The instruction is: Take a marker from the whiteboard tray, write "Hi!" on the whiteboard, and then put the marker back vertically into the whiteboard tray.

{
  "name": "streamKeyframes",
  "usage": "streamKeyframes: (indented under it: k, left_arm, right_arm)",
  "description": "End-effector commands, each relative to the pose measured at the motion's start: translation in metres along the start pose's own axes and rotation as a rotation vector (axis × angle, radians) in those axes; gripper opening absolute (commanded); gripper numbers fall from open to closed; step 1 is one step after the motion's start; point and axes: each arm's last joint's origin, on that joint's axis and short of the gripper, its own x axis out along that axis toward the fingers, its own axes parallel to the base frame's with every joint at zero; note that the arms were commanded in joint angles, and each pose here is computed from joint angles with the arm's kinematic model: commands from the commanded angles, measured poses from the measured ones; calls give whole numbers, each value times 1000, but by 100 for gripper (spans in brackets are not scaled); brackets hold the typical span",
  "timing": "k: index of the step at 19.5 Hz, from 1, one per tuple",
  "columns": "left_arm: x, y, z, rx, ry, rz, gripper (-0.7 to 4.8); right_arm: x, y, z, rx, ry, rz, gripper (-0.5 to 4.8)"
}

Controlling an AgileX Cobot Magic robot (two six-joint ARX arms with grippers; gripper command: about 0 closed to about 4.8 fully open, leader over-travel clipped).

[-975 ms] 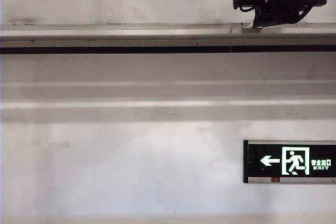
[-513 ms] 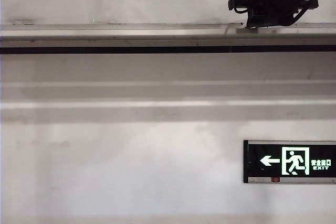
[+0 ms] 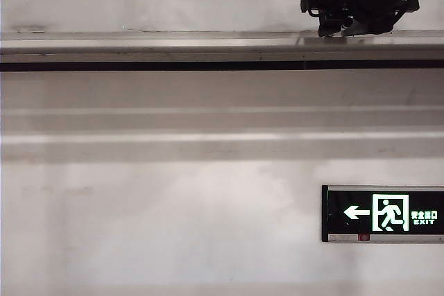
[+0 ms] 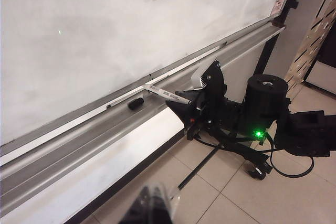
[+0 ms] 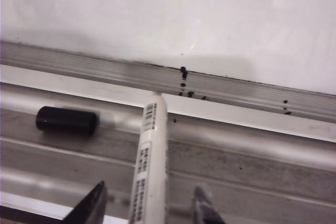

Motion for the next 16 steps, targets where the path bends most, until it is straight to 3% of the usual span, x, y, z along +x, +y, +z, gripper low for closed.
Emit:
streamKeyframes:
  k: [1,10,11,13,16]
  left_arm:
    - [-2,-1,2,12,-13,-3,-6]
    - [-2,-1,2,12,-13,-4,-6]
    - [-2,-1,2,12,-13,-4,-6]
    - [-3,-2,2,12,-15,-4,-6]
    - [-9,-5,3,21,-29,-1,-6]
  right_arm:
    - [-1,0,7,10,-46,2,213]
    - [-22,-3,33,22,-138,2,212]
    - [-33,-4,44,27,-180,1,189]
    - [-54,-8,64,38,-252,-16,-14]
    - [-102,-16,95,63,-357,-73,-1]
